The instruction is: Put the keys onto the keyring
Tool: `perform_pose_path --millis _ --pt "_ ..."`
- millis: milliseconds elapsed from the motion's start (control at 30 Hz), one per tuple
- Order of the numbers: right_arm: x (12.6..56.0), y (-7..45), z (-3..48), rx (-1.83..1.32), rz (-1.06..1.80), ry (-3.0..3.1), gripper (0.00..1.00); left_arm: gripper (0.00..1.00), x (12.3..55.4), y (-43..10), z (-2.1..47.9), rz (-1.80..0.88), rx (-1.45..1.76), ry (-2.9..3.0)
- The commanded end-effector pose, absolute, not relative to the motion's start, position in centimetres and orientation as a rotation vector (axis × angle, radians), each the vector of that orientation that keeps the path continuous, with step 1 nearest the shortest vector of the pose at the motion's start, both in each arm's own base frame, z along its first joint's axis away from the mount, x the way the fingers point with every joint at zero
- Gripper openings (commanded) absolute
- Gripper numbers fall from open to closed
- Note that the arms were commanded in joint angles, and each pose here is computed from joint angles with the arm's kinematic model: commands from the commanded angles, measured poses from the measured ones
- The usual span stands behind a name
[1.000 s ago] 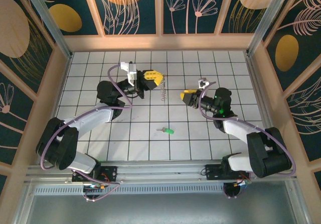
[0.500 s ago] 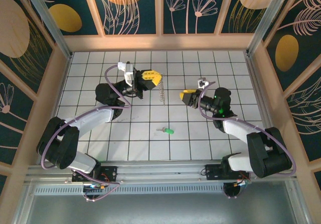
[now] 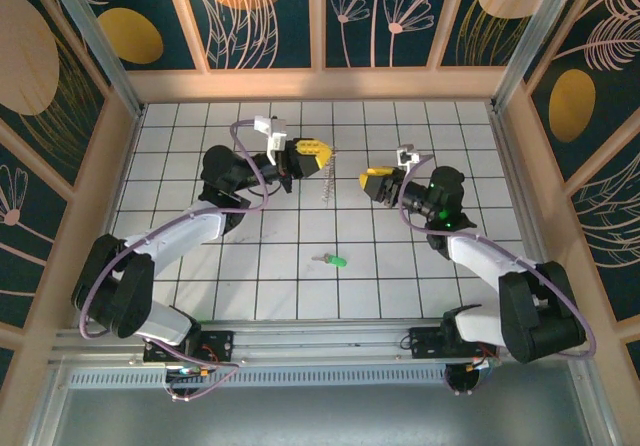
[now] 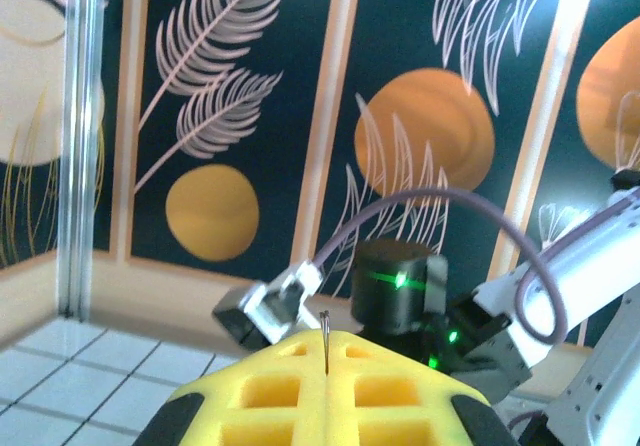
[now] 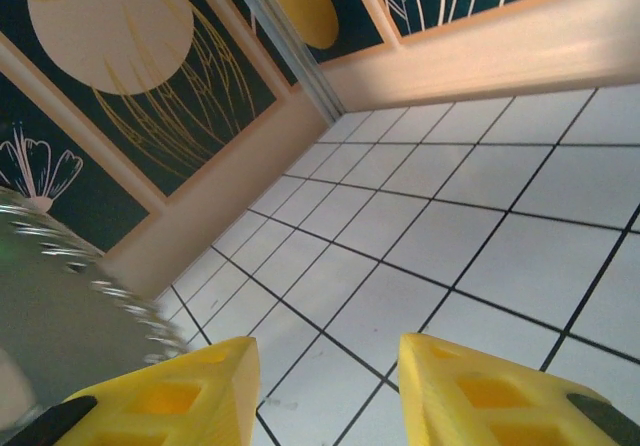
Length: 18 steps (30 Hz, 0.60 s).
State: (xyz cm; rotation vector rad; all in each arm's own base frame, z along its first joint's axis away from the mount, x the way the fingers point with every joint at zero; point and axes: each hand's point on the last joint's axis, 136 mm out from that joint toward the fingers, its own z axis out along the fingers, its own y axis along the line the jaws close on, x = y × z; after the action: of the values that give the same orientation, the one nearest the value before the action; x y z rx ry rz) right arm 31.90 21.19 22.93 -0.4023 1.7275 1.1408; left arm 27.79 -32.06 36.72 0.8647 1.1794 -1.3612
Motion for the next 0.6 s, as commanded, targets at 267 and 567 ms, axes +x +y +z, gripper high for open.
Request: perform_pose_path --millis 267,567 --pt "30.3 20.7 26.6 -0.414 1.13 1.624 0.41 0.0 26.2 -30.2 36.6 -1.252 0.83 1.174" --pt "29.6 21.1 30.1 -0.432 1.203 1.517 0.41 0.0 26.1 -30.2 35.2 -1.302 0.816 1.171"
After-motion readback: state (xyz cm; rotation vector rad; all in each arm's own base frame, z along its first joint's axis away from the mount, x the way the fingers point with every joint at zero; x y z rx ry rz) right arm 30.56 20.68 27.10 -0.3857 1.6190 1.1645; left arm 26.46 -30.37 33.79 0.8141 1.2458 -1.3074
